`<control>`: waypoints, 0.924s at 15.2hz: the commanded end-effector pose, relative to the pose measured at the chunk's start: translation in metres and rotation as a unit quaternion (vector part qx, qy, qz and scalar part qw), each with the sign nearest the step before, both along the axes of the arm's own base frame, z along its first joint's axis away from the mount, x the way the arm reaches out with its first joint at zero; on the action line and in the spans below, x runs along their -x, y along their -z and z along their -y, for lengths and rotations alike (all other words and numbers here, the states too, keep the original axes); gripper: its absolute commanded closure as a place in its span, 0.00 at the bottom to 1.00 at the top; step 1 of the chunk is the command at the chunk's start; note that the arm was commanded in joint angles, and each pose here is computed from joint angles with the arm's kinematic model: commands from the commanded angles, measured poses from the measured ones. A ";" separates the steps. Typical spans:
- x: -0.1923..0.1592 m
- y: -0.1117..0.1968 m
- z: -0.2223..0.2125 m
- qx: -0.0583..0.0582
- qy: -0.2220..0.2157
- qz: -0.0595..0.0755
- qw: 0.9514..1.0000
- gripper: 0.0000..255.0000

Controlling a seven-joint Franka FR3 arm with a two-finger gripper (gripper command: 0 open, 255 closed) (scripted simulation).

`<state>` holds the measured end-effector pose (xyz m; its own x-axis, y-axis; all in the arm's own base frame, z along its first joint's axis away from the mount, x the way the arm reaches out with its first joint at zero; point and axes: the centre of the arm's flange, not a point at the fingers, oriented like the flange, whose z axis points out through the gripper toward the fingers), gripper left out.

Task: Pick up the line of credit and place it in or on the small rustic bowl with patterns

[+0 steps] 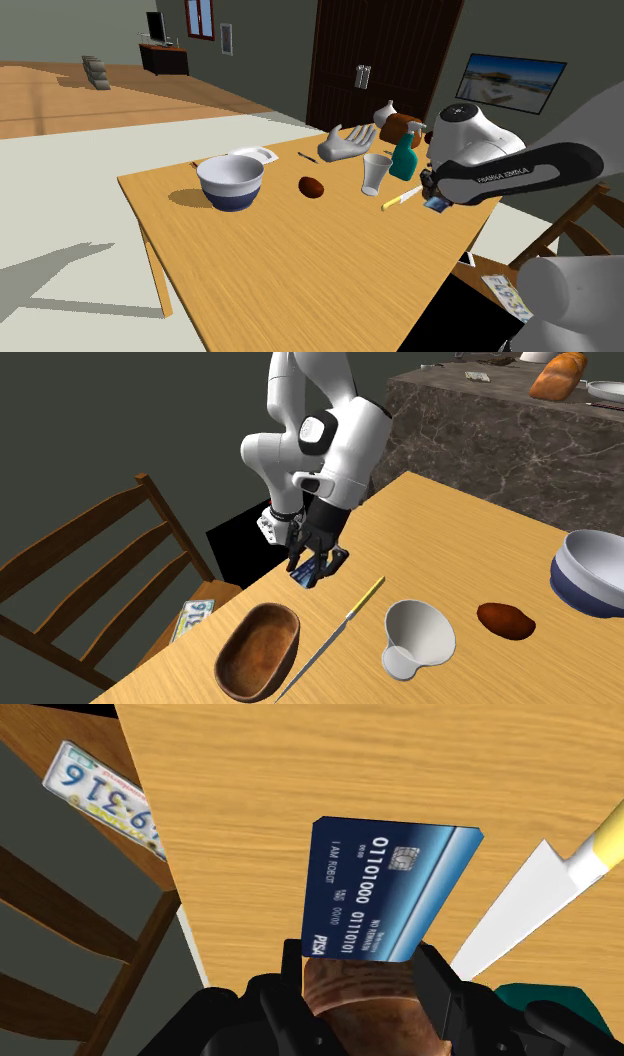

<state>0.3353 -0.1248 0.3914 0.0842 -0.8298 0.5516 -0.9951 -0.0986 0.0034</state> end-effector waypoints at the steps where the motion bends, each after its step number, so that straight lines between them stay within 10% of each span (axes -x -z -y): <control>1: 0.000 -0.010 0.000 0.000 0.000 0.000 1.000 1.00; 14: 0.000 -0.077 0.000 0.000 0.000 0.000 1.000 1.00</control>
